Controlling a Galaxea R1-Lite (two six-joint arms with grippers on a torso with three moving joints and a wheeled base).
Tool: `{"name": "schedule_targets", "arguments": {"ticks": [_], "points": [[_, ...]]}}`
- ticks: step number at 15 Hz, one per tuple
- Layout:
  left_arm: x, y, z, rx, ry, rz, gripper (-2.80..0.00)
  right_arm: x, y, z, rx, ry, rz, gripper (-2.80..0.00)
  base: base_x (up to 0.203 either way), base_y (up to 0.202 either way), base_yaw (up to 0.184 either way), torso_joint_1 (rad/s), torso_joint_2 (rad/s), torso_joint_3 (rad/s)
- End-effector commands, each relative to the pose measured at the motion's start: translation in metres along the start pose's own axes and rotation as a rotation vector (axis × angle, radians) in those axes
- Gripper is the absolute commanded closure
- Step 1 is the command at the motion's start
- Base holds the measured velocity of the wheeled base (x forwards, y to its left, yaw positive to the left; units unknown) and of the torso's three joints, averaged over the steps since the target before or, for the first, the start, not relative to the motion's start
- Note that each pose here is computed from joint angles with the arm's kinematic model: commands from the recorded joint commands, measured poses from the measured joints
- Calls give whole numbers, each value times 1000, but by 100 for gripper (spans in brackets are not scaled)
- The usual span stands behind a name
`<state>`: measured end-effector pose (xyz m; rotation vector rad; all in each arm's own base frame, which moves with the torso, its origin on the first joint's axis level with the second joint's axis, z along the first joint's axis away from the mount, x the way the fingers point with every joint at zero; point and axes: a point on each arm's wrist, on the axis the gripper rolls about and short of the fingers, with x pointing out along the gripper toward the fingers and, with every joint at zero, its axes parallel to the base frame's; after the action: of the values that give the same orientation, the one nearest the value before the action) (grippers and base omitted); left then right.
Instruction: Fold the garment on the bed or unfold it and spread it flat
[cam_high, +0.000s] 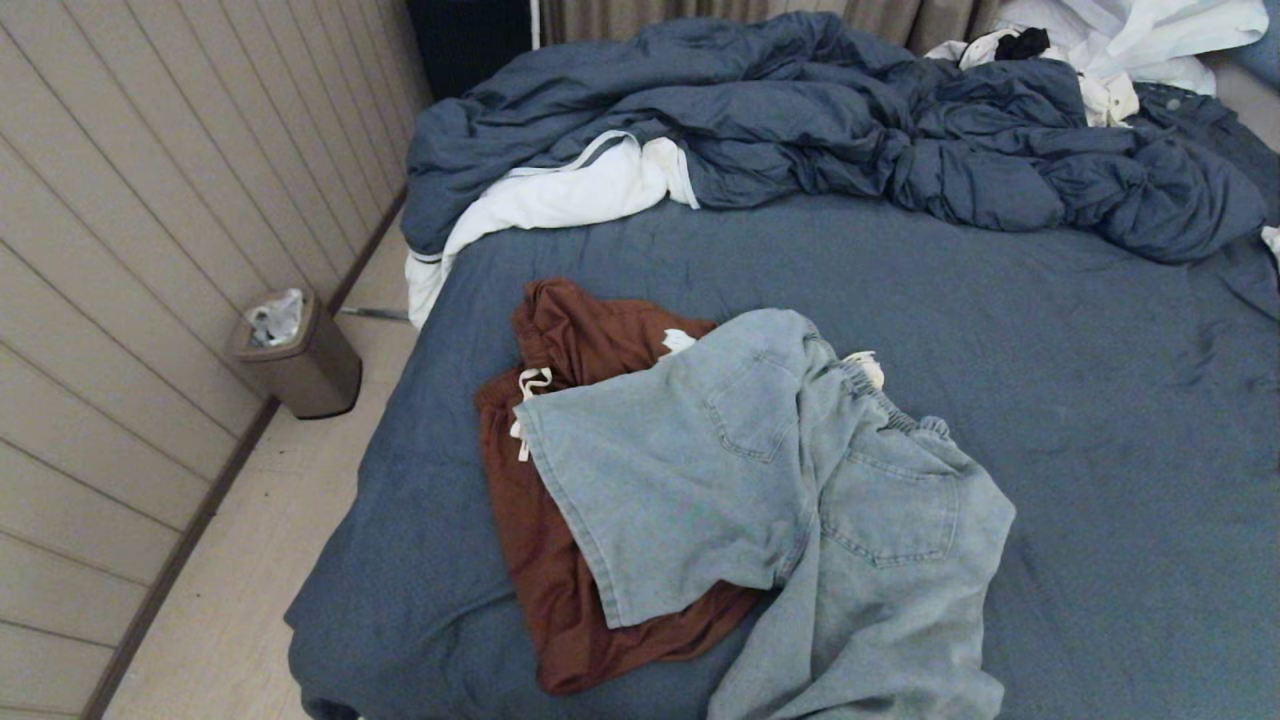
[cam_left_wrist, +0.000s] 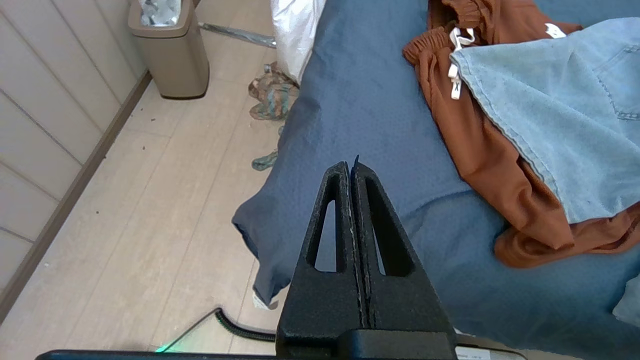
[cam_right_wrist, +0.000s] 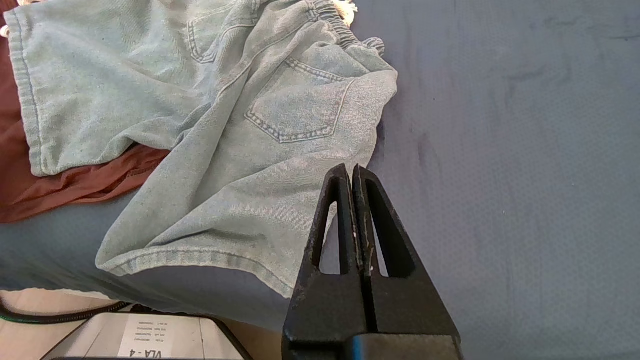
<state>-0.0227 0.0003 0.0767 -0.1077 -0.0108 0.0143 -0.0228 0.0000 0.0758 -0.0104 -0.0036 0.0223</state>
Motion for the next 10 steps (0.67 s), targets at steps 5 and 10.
{"name": "schedule_targets", "arguments": {"ticks": [5,10], "points": [[0,0,0,-1,1,1,0,0,0,0,1,-1,-1,0,0,0,0,0,0,0],[0,0,0,-1,1,-1,0,0,0,0,1,-1,-1,0,0,0,0,0,0,0]]}}
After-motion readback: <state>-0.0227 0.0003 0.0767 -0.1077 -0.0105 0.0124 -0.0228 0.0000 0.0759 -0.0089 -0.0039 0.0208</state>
